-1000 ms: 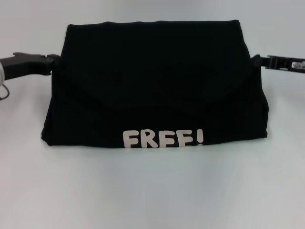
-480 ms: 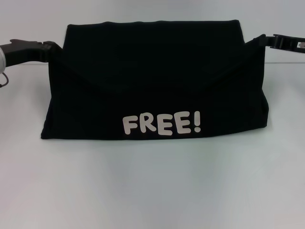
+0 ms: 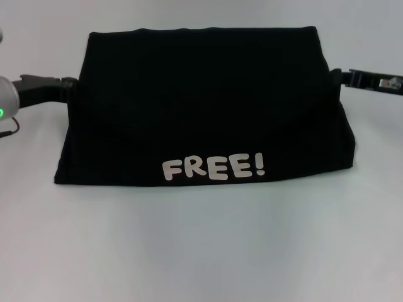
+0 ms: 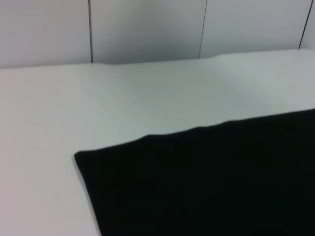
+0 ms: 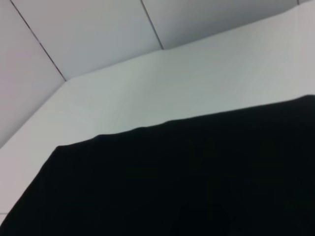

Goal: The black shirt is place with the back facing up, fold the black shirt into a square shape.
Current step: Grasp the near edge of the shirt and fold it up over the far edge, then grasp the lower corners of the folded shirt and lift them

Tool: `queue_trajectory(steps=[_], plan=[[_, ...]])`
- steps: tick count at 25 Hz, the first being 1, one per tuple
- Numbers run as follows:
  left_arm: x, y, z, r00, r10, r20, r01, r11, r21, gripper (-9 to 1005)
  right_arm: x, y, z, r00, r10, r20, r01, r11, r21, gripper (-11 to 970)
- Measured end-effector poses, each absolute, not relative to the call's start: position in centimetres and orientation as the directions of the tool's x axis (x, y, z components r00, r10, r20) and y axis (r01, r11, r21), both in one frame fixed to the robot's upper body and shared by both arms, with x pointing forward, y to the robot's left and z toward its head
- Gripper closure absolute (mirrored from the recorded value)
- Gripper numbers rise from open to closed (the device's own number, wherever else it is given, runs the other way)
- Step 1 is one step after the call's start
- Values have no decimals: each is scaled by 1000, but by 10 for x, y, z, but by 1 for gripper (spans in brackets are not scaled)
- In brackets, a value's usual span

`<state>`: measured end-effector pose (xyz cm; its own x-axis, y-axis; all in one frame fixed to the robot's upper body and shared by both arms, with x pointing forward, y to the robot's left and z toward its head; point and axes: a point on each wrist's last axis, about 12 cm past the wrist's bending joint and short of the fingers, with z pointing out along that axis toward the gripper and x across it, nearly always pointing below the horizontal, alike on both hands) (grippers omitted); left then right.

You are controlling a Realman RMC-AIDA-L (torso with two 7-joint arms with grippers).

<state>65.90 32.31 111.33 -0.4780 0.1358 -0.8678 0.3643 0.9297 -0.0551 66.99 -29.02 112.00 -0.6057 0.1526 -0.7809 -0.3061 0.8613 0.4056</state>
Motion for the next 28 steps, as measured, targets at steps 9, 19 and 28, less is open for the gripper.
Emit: queue_trajectory(steps=[9, 19, 28], plan=[[659, 316, 1106, -490, 164, -856, 364, 931, -30, 929, 661, -287, 1108, -634, 164, -756, -296, 852, 433, 948], [659, 305, 1104, -488, 229, -842, 406, 914, 13, 907, 658, -290, 1107, -638, 167, -752, -301, 845, 443, 886], [664, 314, 1116, -472, 171, -865, 336, 942, 3, 580, 664, -300, 1122, -598, 165, -784, -310, 854, 417, 564]])
